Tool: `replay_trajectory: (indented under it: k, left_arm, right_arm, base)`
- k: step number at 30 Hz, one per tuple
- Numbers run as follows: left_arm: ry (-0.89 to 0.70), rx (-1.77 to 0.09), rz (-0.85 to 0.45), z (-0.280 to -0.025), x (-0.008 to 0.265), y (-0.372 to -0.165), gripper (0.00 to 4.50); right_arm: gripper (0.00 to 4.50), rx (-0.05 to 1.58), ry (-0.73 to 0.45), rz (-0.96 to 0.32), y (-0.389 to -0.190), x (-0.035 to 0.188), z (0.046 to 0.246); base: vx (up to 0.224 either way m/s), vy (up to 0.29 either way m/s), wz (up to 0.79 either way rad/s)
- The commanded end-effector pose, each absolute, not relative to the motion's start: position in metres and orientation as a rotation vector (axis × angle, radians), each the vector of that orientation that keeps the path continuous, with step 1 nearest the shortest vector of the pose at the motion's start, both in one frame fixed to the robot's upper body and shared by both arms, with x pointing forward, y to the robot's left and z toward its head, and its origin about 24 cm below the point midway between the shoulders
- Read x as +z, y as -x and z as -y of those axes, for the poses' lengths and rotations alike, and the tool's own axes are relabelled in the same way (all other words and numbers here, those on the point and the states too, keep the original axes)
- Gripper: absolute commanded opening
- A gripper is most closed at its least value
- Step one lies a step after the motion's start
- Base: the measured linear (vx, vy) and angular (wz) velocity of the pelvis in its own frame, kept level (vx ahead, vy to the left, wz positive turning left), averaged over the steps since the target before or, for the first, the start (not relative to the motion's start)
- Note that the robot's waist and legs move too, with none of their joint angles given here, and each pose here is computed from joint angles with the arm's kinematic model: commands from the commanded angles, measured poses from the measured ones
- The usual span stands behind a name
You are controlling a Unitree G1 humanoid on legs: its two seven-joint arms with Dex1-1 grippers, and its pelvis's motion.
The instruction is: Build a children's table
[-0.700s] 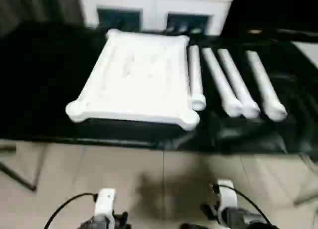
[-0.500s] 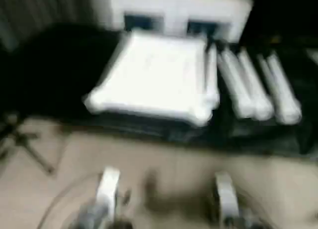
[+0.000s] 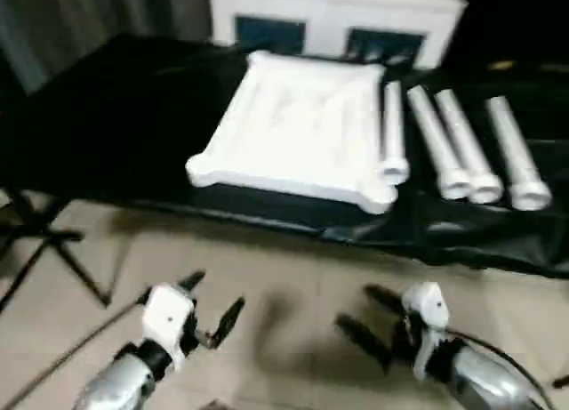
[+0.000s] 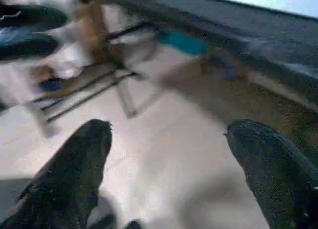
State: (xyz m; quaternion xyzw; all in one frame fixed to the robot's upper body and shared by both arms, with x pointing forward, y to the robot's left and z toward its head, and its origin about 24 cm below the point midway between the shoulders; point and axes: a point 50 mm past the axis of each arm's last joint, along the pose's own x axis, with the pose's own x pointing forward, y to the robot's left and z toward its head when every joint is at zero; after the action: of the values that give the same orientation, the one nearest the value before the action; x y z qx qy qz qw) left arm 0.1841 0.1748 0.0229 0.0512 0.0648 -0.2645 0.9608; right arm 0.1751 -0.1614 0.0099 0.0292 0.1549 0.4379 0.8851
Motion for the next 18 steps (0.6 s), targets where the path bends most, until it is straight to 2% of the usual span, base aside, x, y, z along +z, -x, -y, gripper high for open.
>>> replay_trajectory:
  k: [1,3,5,6,8,9,15,18]
  left_arm:
    - [-0.088,-0.542,-0.109,-0.173,0.035,-0.186,4.47]
    - [-0.068,-0.516,-0.062,-0.174,0.055,-0.194,4.47]
    - [-0.073,-0.439,-0.019,-0.175,0.068,-0.206,4.47]
    - [-0.050,-0.352,-0.006,-0.177,0.074,-0.220,4.47]
    - [-0.041,-0.305,0.008,-0.178,0.078,-0.229,4.50]
    - [-0.005,-0.238,0.041,-0.177,0.085,-0.244,4.50]
    - [-0.031,-0.150,0.085,-0.172,0.101,-0.260,4.50]
    - [-0.070,-0.140,0.078,-0.171,0.103,-0.261,4.50]
  right_arm:
    - [4.10,0.971,-0.066,-0.293,-0.174,0.026,0.157]
    - [4.10,0.928,-0.107,-0.198,-0.184,0.050,0.155]
    - [4.10,0.795,-0.129,-0.093,-0.204,0.070,0.156]
    - [4.10,0.621,-0.121,-0.026,-0.227,0.082,0.163]
    - [4.40,0.493,-0.137,-0.018,-0.243,0.086,0.170]
    - [4.46,0.258,-0.169,0.023,-0.265,0.095,0.187]
    - [4.48,0.206,-0.110,0.047,-0.273,0.113,0.186]
    - [4.48,0.134,-0.040,-0.002,-0.274,0.110,0.182]
  base:
    - [0.000,0.000,0.00]
    - [0.000,0.000,0.00]
    - [0.000,0.000,0.00]
    - [0.000,0.000,0.00]
    - [0.000,0.000,0.00]
    - [0.000,0.000,0.00]
    - [0.019,0.000,-0.01]
    - [0.000,0.000,0.00]
